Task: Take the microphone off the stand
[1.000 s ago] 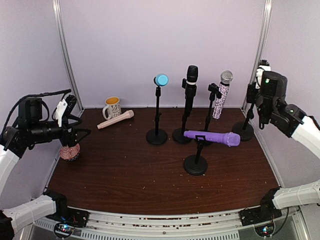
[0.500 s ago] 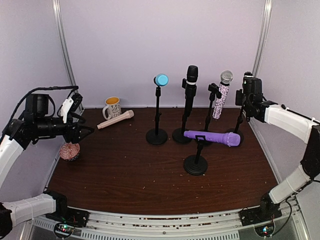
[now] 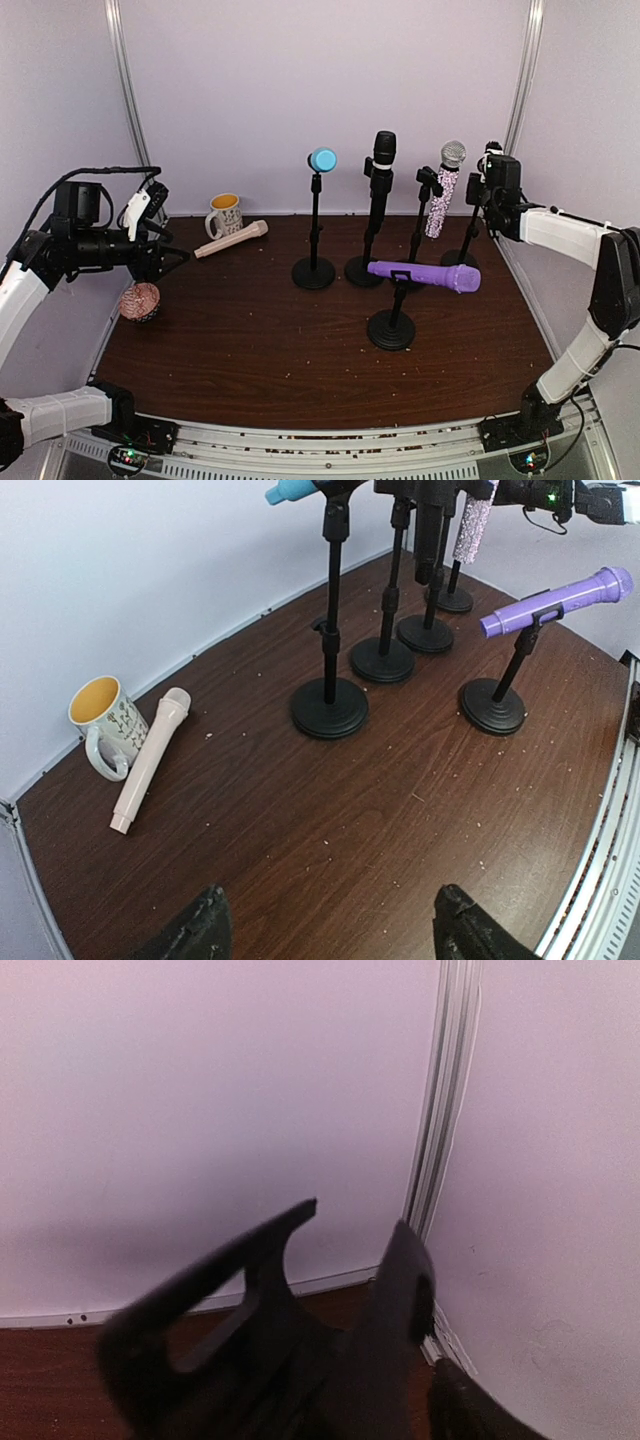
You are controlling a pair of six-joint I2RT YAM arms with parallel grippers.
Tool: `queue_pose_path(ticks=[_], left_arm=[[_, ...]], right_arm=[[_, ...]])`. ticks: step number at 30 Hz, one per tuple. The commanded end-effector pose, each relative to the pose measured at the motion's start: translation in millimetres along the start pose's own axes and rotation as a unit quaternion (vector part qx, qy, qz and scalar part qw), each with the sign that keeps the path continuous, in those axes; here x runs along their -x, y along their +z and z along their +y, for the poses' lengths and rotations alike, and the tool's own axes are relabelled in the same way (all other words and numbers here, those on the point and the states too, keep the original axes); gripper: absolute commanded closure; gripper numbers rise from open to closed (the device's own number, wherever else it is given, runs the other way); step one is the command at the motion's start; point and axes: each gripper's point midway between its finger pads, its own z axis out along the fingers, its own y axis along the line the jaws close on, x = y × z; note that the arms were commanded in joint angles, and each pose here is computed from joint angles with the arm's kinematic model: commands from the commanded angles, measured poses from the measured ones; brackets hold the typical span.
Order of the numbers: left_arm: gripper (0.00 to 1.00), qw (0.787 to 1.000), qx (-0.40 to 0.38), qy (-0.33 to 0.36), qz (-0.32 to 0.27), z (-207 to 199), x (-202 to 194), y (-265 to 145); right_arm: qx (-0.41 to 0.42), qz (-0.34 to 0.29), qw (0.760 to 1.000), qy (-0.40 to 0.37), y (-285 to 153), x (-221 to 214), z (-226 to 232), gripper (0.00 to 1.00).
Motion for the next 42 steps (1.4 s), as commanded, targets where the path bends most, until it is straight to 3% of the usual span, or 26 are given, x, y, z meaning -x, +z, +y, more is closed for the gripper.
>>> queue_pose_path(ticks=[1,8,14,19,23,31,36,42], left_arm=[[0.28,1.0,0.007,0.016,-0.018,2,13,-7],[0.28,1.0,0.003,0.015,-0.018,0,14,-9],[0.28,1.0,-0.003,0.013,-0.02,-5,12,-12],[0.28,1.0,0.002,0.011,-0.023,-5,16,-15],[0.28,1.0,0.006,-0.002,-0.009,-1,12,-12],[0.26,0.999,-0.015,-0.032,0.033,2,-3,4],[0.26,0.998,-0.019,-0.042,0.034,5,0,7],[0.25,0.998,-0.031,-0.04,0.038,1,-3,7]], right_arm=[[0.019,-0.021,0.999,0.034,-9,16,0,0.15],[0.025,-0.017,0.998,0.054,-40,28,-14,0.08],[0.045,-0.024,0.995,0.084,-73,54,-22,0.11],[0.043,-0.003,0.996,0.082,-74,66,-22,0.17],[0.085,-0.004,0.99,0.115,-90,67,-9,0.15],[0.142,0.009,0.983,0.114,-154,39,21,0.09],[0.166,0.035,0.977,0.13,-188,4,17,0.09],[0.236,0.038,0.96,0.146,-232,0,11,0.06]])
